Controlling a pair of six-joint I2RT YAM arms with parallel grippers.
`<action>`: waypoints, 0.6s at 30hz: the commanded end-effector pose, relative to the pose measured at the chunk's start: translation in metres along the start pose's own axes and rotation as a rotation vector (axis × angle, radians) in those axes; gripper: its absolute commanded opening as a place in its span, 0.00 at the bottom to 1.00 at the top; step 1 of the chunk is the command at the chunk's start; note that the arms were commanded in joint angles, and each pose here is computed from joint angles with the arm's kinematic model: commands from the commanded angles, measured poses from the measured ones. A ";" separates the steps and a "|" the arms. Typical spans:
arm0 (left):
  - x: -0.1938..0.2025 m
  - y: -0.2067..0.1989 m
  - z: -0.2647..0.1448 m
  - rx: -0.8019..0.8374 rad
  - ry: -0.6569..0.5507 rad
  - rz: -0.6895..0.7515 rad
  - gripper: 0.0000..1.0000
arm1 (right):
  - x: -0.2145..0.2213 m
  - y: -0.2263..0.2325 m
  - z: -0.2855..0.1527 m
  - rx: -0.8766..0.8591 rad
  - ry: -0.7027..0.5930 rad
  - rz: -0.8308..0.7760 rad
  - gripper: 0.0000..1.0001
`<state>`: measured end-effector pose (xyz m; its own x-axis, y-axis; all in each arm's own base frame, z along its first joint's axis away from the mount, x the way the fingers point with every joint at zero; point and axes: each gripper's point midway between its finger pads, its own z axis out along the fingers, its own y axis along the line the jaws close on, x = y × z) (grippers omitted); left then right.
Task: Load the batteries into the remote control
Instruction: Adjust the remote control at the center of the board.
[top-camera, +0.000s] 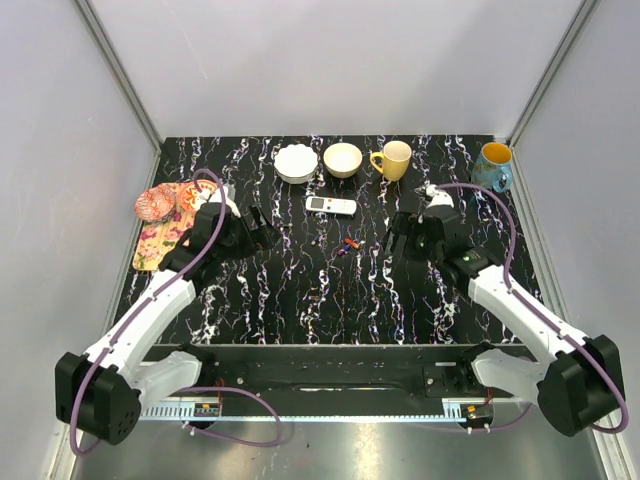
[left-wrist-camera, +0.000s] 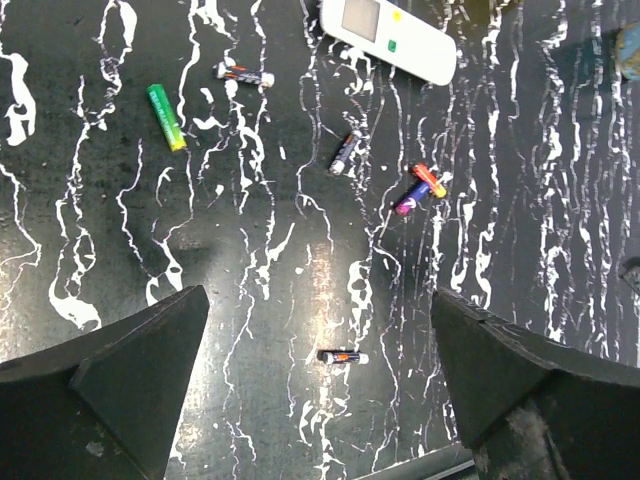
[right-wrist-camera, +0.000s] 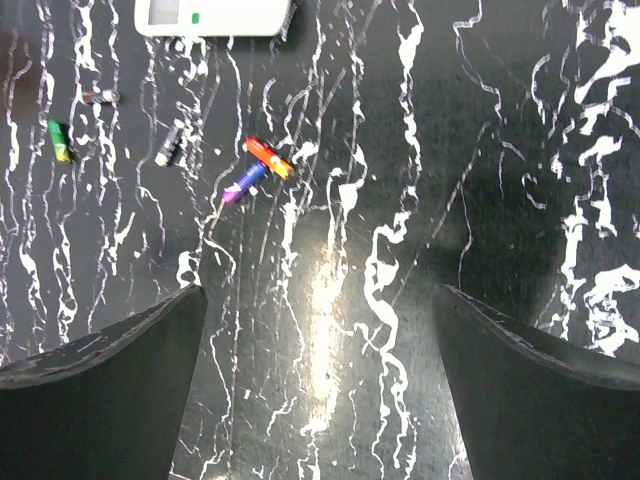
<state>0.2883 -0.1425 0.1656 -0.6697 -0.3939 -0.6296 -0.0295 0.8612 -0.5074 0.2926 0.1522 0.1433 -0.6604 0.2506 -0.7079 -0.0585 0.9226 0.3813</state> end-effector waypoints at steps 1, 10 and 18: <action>-0.015 -0.024 -0.010 0.124 -0.064 0.031 0.99 | -0.031 0.023 -0.007 -0.063 -0.036 -0.050 1.00; -0.015 -0.024 -0.020 0.143 -0.084 0.090 0.99 | -0.053 0.033 0.004 0.011 -0.012 -0.177 1.00; -0.007 -0.023 -0.023 0.164 -0.078 0.074 0.99 | -0.071 0.068 0.077 -0.021 -0.022 -0.434 1.00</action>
<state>0.2784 -0.1478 0.1846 -0.6360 -0.3571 -0.6841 0.0880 0.8472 -0.5240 0.3595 0.1986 0.1631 -0.6647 -0.0095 -0.7471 -0.2141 0.9604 0.1782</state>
